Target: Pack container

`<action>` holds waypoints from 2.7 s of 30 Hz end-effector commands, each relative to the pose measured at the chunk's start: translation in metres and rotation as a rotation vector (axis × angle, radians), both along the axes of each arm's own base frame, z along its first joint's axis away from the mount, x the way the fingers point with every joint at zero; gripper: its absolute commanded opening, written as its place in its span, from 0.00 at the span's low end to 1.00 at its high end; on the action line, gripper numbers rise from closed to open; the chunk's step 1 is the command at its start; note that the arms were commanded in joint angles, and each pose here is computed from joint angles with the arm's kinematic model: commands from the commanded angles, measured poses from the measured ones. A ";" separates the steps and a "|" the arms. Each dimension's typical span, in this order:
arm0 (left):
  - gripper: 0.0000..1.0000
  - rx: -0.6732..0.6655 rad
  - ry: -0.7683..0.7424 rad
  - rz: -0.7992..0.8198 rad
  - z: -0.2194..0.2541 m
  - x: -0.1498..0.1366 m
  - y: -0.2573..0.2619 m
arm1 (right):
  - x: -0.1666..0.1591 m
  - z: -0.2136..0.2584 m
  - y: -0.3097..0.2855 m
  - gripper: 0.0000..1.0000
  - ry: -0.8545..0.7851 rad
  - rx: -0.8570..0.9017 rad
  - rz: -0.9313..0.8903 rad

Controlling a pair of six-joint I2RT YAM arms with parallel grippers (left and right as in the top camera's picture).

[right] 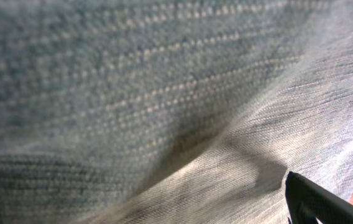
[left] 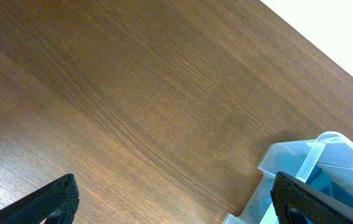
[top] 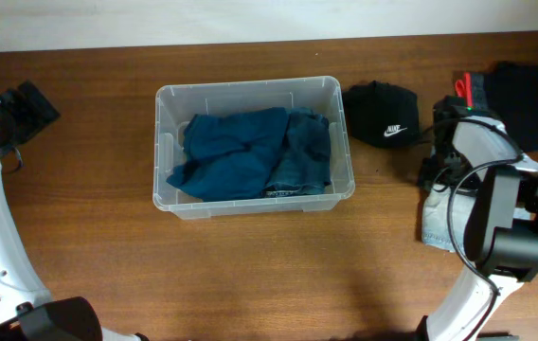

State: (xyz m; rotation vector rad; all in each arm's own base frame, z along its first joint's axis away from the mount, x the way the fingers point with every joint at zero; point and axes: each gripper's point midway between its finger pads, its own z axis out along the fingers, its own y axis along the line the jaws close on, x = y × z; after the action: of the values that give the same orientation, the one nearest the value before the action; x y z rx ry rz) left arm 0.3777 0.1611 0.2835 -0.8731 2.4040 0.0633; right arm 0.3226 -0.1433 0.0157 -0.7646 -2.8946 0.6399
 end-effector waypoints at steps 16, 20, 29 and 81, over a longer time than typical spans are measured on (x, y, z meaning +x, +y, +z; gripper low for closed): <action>0.99 -0.005 0.017 0.011 -0.006 0.000 0.002 | -0.015 -0.012 -0.024 0.98 -0.045 0.117 -0.174; 0.99 -0.005 0.016 0.011 -0.006 0.000 0.002 | 0.001 0.022 -0.030 0.98 -0.102 0.111 -0.175; 0.99 -0.005 0.017 0.011 -0.006 0.000 0.002 | 0.040 0.156 -0.033 0.98 -0.462 0.233 -0.143; 0.99 -0.005 0.016 0.011 -0.006 0.000 0.002 | -0.105 0.033 -0.142 0.99 -0.619 0.702 -0.227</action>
State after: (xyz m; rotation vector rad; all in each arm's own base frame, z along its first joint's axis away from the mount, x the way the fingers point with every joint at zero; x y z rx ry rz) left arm 0.3776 0.1611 0.2834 -0.8733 2.4044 0.0632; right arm 0.2200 -0.2883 0.0600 -1.3343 -3.0855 -0.6965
